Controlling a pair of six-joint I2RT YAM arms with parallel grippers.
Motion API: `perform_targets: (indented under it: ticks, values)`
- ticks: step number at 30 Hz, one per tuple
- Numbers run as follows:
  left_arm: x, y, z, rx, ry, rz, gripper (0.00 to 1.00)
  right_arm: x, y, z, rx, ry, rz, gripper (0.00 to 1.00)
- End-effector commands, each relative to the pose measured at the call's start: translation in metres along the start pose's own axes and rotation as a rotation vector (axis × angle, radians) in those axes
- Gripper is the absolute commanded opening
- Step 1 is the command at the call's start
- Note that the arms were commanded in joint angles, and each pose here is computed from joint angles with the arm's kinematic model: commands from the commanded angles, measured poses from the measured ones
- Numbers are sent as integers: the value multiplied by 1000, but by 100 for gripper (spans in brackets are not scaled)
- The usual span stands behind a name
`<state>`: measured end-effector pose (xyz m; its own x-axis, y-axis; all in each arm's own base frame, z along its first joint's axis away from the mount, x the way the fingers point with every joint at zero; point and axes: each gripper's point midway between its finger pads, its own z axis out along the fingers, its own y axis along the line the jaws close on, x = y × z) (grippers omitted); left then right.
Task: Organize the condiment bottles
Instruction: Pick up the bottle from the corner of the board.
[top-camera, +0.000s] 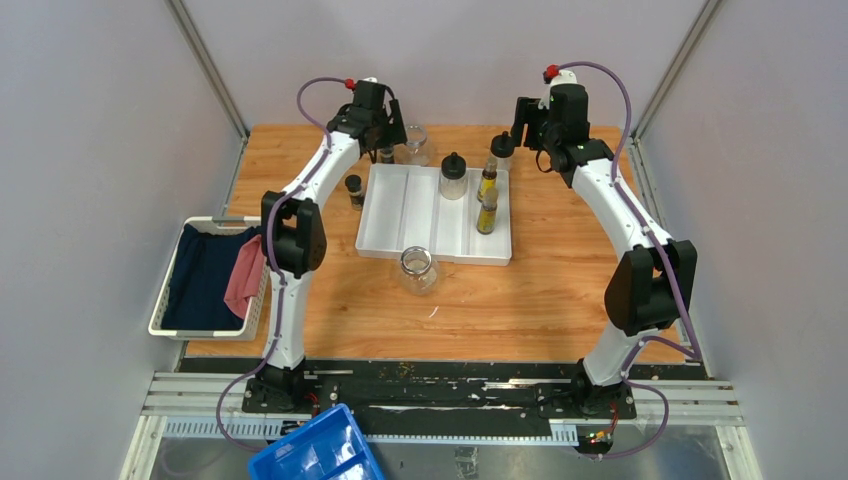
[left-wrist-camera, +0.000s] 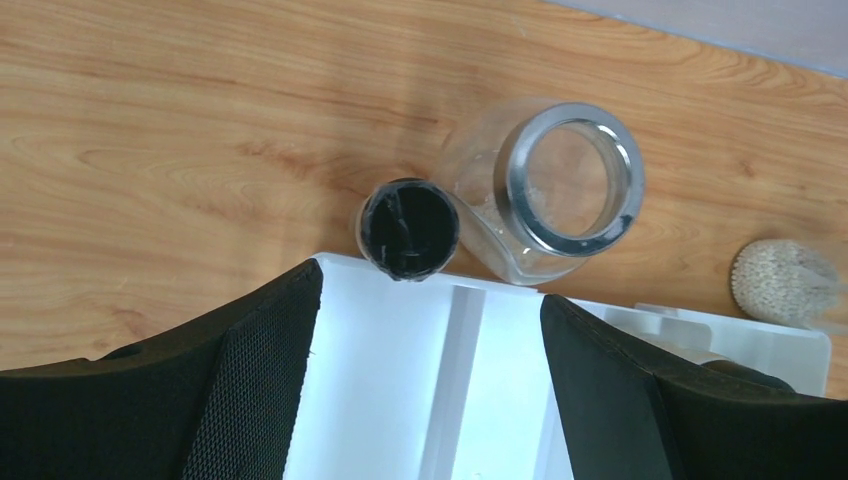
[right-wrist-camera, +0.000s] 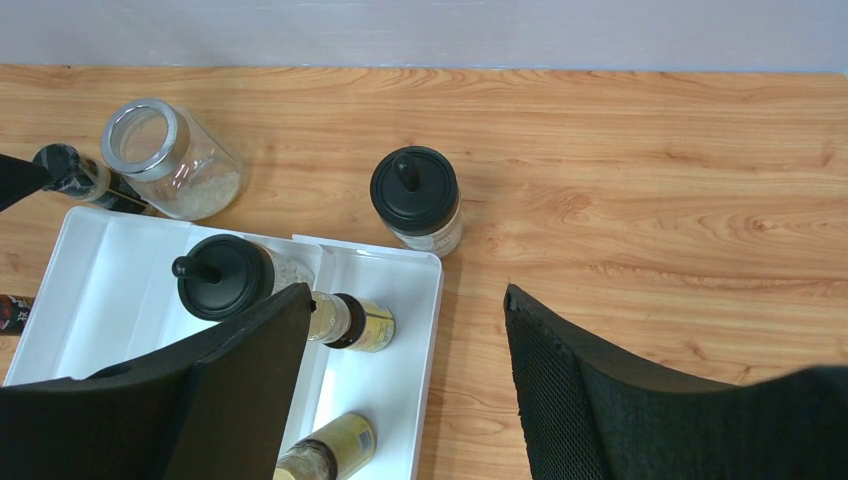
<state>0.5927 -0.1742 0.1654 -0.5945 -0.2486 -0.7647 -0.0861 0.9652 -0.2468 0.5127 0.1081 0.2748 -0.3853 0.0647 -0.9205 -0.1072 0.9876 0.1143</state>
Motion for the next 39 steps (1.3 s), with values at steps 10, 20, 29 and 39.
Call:
perform_targets:
  ticks: [10,20,29,39]
  values:
    - [22,28,17,-83,79,20,83,-1,3,6,-7,-6,2,74]
    - [23,24,25,-65,76,11,78,3,5,11,-9,1,-2,74]
    - [19,21,32,-56,62,-1,75,7,4,17,-9,6,-6,74]
    - [14,18,38,-55,42,-8,74,7,6,24,-14,6,-9,74]
